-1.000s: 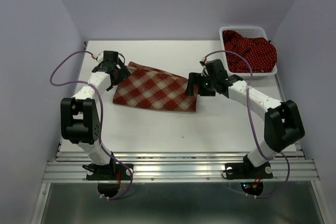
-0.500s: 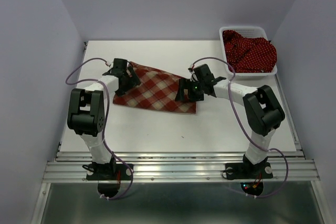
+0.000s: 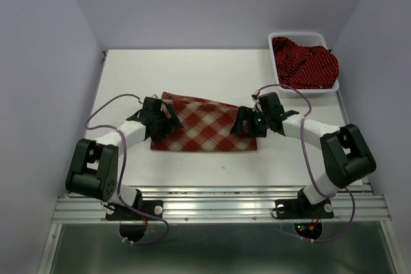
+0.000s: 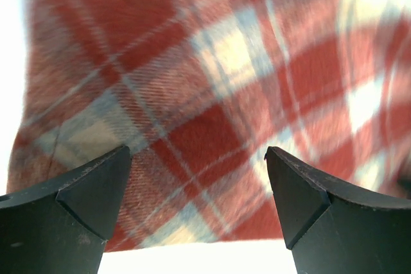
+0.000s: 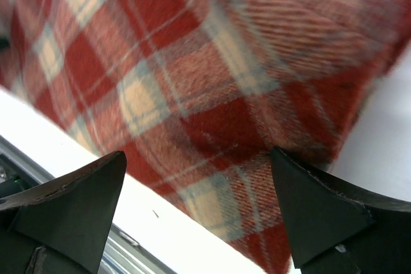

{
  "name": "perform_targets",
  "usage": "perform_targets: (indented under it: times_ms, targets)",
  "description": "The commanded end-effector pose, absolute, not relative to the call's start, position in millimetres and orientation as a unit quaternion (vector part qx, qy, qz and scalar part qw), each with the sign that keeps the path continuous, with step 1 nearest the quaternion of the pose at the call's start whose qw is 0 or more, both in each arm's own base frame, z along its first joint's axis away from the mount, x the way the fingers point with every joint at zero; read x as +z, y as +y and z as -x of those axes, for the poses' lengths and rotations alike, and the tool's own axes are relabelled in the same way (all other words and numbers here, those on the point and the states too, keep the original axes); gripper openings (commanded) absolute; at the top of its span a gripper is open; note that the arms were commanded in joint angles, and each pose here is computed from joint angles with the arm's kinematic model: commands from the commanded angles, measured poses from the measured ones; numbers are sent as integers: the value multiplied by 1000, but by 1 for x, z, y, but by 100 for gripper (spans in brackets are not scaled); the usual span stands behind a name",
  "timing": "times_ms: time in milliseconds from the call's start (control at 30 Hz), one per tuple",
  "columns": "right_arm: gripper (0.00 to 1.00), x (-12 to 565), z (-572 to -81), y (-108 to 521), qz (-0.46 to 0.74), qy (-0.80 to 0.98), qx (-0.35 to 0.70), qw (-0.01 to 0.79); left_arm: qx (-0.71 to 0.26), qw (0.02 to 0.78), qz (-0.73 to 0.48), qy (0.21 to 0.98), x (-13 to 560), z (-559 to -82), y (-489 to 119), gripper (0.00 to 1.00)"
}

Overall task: Fold and stack the skirts
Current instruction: Fold the skirt

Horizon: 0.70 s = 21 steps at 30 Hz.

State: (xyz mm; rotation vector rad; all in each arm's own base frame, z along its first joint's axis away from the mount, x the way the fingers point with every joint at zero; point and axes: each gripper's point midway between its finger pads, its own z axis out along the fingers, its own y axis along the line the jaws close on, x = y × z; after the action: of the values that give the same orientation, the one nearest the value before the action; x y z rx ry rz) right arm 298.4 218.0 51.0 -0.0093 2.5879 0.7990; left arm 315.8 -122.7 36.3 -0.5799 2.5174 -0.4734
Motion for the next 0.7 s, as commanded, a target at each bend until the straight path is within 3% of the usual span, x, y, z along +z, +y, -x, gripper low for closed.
perform_targets:
  times_ms: [0,67,167,333,500,667]
  targets:
    - [100,43,-278,188,-12,948,253,193,-177,150,203,951,30,-228,-143,99]
    - [100,60,-280,186,-2,943,260,208,-180,165,199,949,49,-222,-144,99]
    - [100,93,-293,184,10,932,261,251,-185,257,192,929,105,-239,-137,99]
    - [100,122,-311,156,-19,931,209,299,-112,361,239,894,146,-279,-100,99]
    - [100,111,-320,100,-105,934,176,292,-53,341,252,904,125,-307,-81,99]
    - [100,95,-312,105,-82,941,202,260,-75,320,241,913,105,-325,-83,99]
